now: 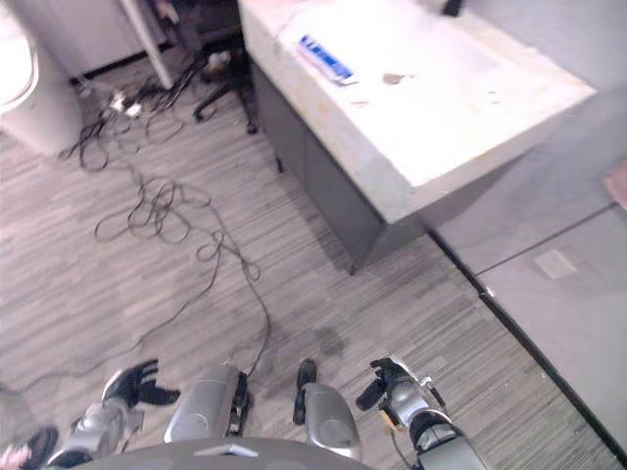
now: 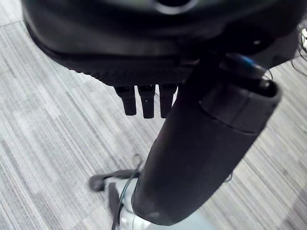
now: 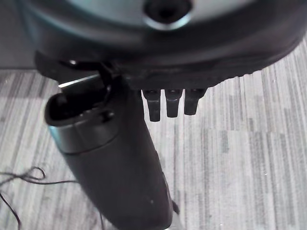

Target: Organize the bathroom.

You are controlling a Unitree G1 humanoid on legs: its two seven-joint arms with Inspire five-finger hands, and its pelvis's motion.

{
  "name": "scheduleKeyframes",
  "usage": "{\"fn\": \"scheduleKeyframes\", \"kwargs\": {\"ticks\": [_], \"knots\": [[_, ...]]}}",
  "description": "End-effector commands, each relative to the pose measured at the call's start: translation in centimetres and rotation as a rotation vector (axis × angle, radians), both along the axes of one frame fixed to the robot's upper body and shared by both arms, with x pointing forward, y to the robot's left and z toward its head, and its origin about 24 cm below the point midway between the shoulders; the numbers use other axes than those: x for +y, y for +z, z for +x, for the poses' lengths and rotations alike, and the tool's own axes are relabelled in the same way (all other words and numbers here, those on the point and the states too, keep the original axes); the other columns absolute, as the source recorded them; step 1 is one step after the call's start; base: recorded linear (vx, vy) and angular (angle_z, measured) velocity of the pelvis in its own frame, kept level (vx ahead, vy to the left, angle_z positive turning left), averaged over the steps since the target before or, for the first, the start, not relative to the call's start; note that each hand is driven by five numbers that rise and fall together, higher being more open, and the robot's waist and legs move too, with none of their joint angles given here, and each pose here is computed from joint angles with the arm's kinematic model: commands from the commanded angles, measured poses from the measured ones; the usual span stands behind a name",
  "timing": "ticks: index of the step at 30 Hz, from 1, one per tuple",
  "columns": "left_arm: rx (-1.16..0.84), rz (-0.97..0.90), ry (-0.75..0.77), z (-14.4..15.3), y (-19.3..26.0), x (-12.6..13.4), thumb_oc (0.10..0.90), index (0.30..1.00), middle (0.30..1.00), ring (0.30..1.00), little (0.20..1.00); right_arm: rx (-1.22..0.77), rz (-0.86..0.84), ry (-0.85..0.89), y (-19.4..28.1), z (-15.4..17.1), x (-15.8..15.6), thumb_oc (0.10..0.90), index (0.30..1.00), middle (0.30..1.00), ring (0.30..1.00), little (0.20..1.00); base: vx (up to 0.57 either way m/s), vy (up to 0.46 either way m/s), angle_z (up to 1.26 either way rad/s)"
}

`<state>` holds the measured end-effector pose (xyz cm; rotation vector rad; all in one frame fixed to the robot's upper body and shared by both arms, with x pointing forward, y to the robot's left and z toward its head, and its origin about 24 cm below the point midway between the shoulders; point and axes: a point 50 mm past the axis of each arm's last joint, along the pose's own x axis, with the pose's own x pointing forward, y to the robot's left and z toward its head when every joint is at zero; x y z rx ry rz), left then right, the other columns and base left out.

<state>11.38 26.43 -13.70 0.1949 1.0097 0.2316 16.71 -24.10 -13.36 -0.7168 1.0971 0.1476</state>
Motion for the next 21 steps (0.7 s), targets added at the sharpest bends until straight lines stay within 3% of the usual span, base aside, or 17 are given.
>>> {"fn": "scheduleKeyframes", "kwargs": {"ticks": [1,9,16,18,21], "knots": [[-0.137,0.056,-0.044,3.2,1.9,0.9,0.800,0.900,0.900,0.900,0.900,0.000,-0.086,-0.061,0.9,-0.6,-3.5,0.800,0.900,0.900,0.900,0.900,0.34,0.306,-0.74],[-0.094,0.038,-0.121,3.7,2.0,0.5,0.800,0.900,0.900,0.900,0.900,0.003,-0.114,-0.117,1.0,-1.0,-4.2,0.800,0.900,0.900,0.900,0.900,0.20,0.291,-0.81],[-0.091,0.043,-0.066,2.7,1.9,1.4,0.800,0.900,0.900,0.900,0.900,0.030,-0.095,-0.152,0.5,-2.7,-4.6,0.800,0.900,0.900,0.900,0.900,0.09,0.334,-1.05],[-0.079,0.057,0.007,0.5,2.0,3.0,0.800,0.900,0.900,0.900,0.900,0.049,-0.118,-0.109,0.7,-3.2,-5.2,0.800,0.900,0.900,0.900,0.900,0.03,0.399,-0.42],[-0.058,0.086,0.049,-0.8,2.1,4.0,0.800,0.900,0.900,0.900,0.900,0.061,-0.113,-0.082,0.8,-3.2,-5.3,0.800,0.900,0.900,0.900,0.900,0.09,0.065,-2.14]]}}
